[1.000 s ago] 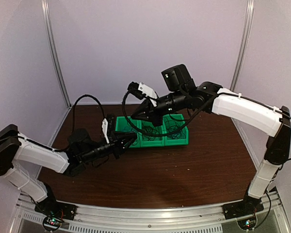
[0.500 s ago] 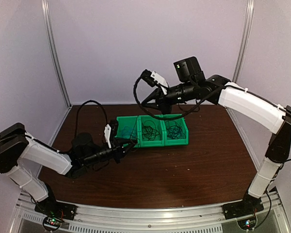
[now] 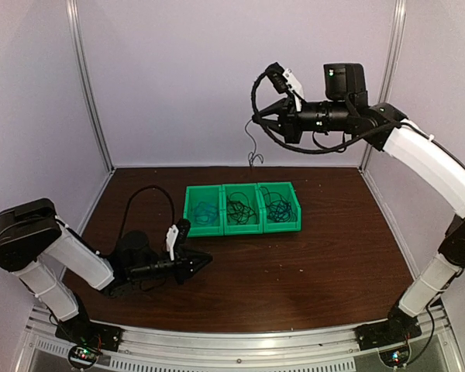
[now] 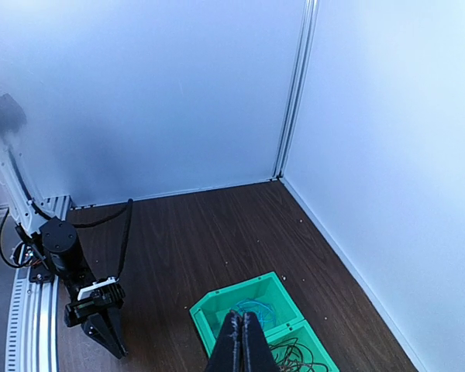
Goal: Untangle the cables
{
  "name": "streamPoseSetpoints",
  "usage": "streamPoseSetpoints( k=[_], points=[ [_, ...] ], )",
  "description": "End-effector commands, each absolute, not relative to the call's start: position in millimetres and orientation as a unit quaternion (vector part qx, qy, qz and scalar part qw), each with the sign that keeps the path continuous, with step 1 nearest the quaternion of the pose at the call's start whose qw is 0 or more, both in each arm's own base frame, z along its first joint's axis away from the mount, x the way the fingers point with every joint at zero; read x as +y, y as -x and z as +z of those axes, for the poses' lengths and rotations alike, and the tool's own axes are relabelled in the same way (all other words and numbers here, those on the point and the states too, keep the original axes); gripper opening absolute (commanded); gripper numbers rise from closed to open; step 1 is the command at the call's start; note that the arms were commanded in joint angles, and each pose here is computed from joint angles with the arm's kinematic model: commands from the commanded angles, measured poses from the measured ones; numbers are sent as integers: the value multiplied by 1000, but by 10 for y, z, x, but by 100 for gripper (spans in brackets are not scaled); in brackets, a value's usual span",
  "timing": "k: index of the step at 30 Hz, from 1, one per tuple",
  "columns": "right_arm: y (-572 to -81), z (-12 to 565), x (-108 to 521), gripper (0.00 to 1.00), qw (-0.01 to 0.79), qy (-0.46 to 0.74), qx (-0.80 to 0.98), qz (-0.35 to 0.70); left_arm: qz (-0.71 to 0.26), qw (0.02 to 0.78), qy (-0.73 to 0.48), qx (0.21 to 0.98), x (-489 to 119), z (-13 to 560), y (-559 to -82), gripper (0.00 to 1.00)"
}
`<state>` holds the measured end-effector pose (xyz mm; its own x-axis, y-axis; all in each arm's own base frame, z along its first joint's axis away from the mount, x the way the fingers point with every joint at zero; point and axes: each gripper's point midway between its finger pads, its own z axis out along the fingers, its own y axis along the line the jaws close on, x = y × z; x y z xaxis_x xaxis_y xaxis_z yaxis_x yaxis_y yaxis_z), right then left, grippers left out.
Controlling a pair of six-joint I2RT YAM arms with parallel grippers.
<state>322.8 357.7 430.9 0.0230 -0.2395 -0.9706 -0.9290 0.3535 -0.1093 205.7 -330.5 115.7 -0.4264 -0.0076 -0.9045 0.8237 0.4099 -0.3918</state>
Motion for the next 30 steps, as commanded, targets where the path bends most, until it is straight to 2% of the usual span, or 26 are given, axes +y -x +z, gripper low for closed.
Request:
streamPoseSetpoints(
  k=[1,3,7,9,16,21,26,30],
  points=[
    [-3203,4234,3588,0,541,468,621,320,-484,480,-289,672,-3321,1442,-2029,7],
    [-3181,4178,3595,0,534,470,623,324,-480,497,-274,669,-3293,1537,-2077,9],
    [-3141,4027,3597,0,518,474,630,332,-466,525,-264,662,-3333,1790,-2170,27],
    [-3087,3892,3610,0,501,479,635,341,-462,535,-266,656,-3364,1920,-2188,31],
    [-2842,3049,3554,0,411,483,677,373,-393,510,-276,714,-3379,1810,-2350,37],
    [-2596,2360,3469,0,342,490,701,390,-374,512,-275,723,-3288,1718,-2353,38],
    [-2380,2127,3461,0,306,514,693,402,-373,493,-283,733,-3317,1617,-2327,38],
    [-2242,1841,3278,0,267,545,702,373,-373,448,-311,751,-3432,1422,-2279,39]
  ],
)
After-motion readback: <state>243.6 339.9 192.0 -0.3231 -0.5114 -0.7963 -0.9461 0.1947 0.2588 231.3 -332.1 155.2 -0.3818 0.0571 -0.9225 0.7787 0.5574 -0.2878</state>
